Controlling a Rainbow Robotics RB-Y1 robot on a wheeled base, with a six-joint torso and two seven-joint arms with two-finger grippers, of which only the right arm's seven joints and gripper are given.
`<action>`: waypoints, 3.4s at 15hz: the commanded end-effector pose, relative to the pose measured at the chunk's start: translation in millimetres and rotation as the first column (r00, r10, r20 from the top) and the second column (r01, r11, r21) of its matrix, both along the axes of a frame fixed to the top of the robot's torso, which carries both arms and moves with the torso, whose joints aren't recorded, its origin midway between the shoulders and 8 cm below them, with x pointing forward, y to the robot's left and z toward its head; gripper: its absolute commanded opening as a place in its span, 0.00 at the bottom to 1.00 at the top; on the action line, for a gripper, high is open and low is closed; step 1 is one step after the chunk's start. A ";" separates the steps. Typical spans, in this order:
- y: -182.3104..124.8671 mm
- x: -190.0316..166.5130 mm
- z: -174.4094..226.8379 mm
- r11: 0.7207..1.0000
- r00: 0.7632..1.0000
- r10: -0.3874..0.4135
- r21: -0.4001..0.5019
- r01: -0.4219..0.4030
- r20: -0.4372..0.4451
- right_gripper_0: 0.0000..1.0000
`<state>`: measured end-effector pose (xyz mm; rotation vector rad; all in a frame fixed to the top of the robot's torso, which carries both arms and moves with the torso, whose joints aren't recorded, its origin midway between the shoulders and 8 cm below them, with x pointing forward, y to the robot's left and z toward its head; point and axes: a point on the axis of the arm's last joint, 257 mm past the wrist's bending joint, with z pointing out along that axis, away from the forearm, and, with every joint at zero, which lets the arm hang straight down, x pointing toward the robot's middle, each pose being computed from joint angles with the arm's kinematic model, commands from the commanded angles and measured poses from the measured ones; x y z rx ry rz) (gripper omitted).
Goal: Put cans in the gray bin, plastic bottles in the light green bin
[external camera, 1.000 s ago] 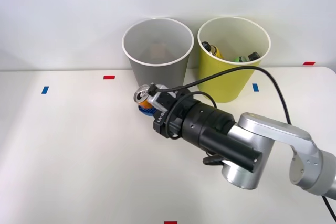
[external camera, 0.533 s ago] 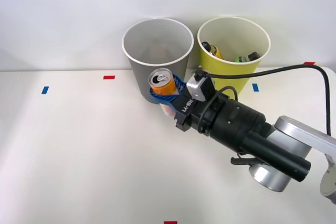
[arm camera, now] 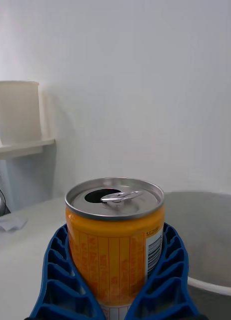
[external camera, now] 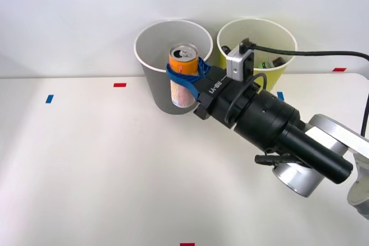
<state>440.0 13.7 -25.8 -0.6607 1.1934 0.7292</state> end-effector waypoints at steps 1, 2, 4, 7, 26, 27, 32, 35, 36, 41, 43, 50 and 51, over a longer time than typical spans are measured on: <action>1.8 17.3 21.2 0.999 0.999 -0.046 0.027 0.046 -0.008 0.00; 0.7 29.1 29.4 0.997 0.997 -0.081 0.018 0.081 -0.013 0.00; 0.9 43.4 41.6 0.992 0.992 -0.124 0.010 0.124 -0.026 0.00; 5.5 66.1 56.4 0.980 0.978 -0.199 -0.018 0.198 -0.068 0.00; 53.4 167.5 71.0 0.958 0.961 -0.278 -0.068 0.278 0.008 1.00; 50.0 166.4 73.6 0.958 0.961 -0.274 -0.073 0.276 0.041 1.00; 19.1 113.6 80.8 0.980 0.973 -0.199 0.017 0.198 0.116 1.00; -23.3 67.0 83.2 0.978 0.978 -0.189 0.105 0.179 0.087 1.00; -39.2 53.0 80.8 0.975 0.981 -0.186 0.135 0.177 0.058 1.00; -106.9 7.9 59.2 0.949 0.973 -0.231 0.217 0.229 -0.017 1.00; -131.9 -3.1 46.5 0.935 0.970 -0.240 0.262 0.241 -0.035 1.00; -206.3 -48.0 -42.2 0.829 0.906 -0.325 0.380 0.411 -0.270 1.00; -213.1 -52.7 -54.0 0.817 0.892 -0.339 0.376 0.437 -0.300 1.00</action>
